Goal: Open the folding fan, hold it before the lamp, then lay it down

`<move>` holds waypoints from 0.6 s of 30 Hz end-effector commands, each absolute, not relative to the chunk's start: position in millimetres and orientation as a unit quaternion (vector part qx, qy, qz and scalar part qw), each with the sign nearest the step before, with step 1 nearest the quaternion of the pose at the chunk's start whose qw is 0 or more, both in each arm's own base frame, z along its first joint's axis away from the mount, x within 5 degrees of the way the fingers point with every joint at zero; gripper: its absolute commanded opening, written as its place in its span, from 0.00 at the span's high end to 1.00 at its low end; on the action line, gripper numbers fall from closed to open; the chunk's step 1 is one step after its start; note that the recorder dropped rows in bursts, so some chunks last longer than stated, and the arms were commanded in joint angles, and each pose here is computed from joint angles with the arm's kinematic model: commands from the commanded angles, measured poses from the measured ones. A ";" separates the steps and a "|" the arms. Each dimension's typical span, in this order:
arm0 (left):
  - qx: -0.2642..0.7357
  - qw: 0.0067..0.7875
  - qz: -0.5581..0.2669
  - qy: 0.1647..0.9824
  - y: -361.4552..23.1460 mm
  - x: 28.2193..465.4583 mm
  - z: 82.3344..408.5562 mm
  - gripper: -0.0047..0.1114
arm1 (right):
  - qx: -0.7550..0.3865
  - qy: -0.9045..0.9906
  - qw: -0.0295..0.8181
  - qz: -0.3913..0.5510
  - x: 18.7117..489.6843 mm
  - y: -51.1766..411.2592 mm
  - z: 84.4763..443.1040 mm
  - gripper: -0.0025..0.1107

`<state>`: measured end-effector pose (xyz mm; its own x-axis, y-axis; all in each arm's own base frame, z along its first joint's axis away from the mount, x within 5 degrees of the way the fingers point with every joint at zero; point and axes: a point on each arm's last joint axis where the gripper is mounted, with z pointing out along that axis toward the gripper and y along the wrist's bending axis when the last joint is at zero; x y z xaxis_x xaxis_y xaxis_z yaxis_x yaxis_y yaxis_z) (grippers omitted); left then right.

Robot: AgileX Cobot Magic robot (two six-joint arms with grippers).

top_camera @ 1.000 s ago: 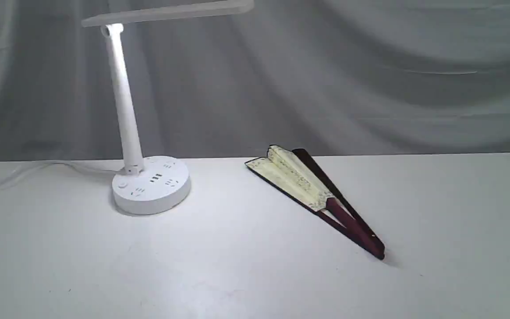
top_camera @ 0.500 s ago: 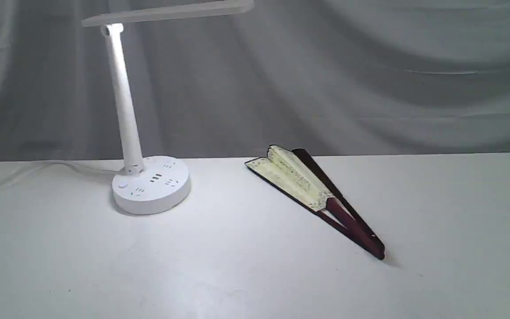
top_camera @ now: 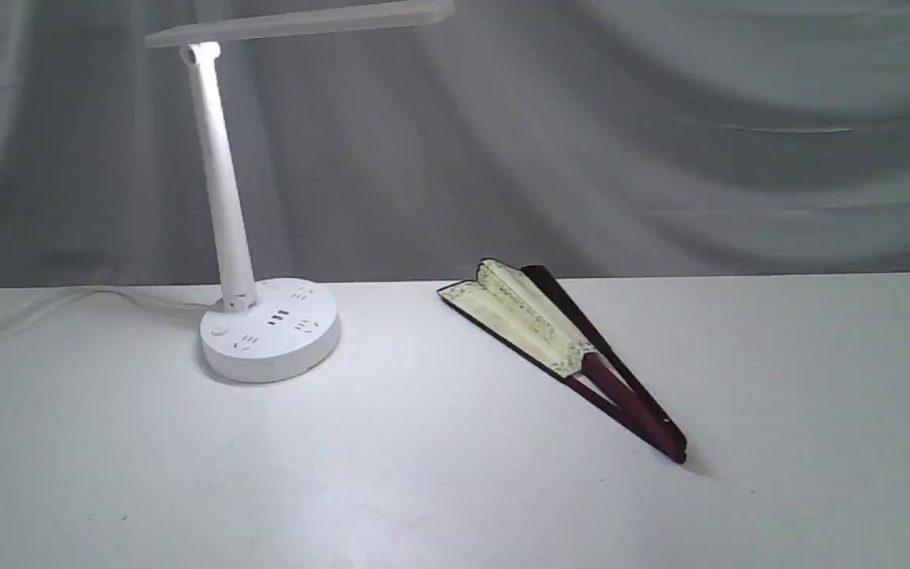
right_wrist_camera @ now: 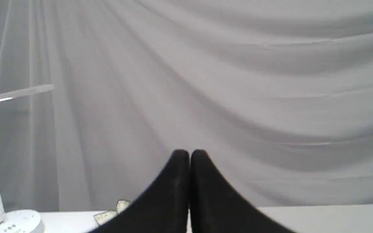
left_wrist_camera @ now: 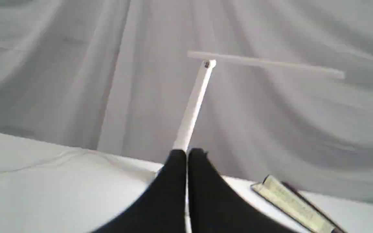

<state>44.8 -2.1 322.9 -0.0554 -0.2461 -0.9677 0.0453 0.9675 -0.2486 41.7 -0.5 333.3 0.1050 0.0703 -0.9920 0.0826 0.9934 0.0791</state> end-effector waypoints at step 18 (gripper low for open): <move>-0.044 0.554 -0.061 0.829 -9.3 150.0 313.0 0.96 | 0.061 0.791 0.608 -0.022 156.9 -21.2 345.3 0.98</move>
<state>143.7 -8.7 312.8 -0.3853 -0.1439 -0.9115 -0.0090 0.9883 -0.1523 149.2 -18.3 345.4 -0.2589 0.0870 -0.9620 0.1141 0.9917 0.0590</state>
